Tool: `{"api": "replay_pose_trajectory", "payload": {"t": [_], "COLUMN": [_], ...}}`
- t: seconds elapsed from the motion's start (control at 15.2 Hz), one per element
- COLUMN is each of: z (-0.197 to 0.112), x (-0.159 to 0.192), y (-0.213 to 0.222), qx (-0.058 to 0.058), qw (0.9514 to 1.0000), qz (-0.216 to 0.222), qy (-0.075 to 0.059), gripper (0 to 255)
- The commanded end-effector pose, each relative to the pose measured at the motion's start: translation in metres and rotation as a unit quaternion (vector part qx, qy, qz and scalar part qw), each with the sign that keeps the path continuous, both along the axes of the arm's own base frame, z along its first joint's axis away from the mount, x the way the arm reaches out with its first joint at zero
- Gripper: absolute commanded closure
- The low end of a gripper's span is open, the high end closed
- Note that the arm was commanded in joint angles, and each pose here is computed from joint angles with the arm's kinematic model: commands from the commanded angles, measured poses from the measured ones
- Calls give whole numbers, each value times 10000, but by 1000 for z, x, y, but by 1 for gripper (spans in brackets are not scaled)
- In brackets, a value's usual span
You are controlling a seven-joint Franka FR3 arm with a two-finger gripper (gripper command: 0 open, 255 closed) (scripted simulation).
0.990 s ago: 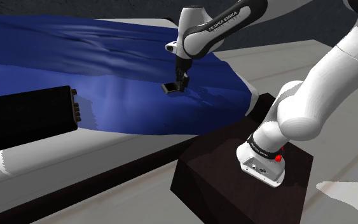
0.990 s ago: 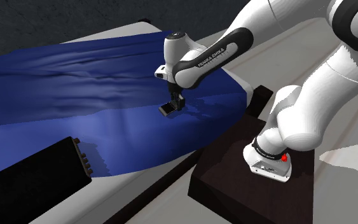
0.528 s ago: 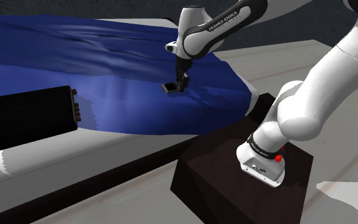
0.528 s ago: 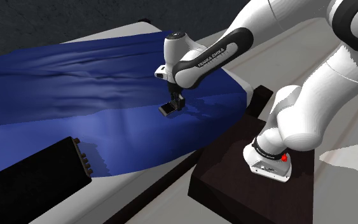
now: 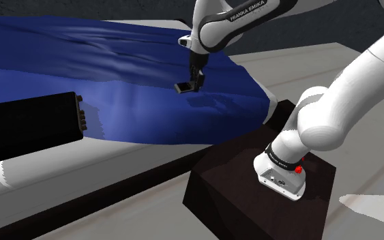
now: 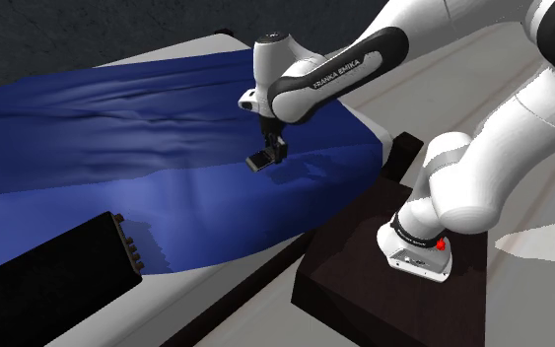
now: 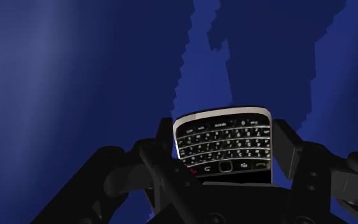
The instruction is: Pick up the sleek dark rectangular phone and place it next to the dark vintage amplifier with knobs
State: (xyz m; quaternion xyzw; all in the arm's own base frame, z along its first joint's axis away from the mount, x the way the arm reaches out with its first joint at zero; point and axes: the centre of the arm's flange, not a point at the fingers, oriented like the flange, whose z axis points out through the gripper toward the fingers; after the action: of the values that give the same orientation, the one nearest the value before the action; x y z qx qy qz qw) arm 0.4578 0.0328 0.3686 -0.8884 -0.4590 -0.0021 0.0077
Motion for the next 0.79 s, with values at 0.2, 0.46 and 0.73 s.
{"api": "replay_pose_trajectory", "payload": {"t": [0.2, 0.46, 0.73], "z": [27, 48, 69], "x": [1, 1, 1], "y": [0, 0, 0], "qx": [0, 0, 0], "qw": [10000, 10000, 10000], "qz": [0, 0, 0], "qy": [2, 2, 2], "gripper": [255, 255, 255]}}
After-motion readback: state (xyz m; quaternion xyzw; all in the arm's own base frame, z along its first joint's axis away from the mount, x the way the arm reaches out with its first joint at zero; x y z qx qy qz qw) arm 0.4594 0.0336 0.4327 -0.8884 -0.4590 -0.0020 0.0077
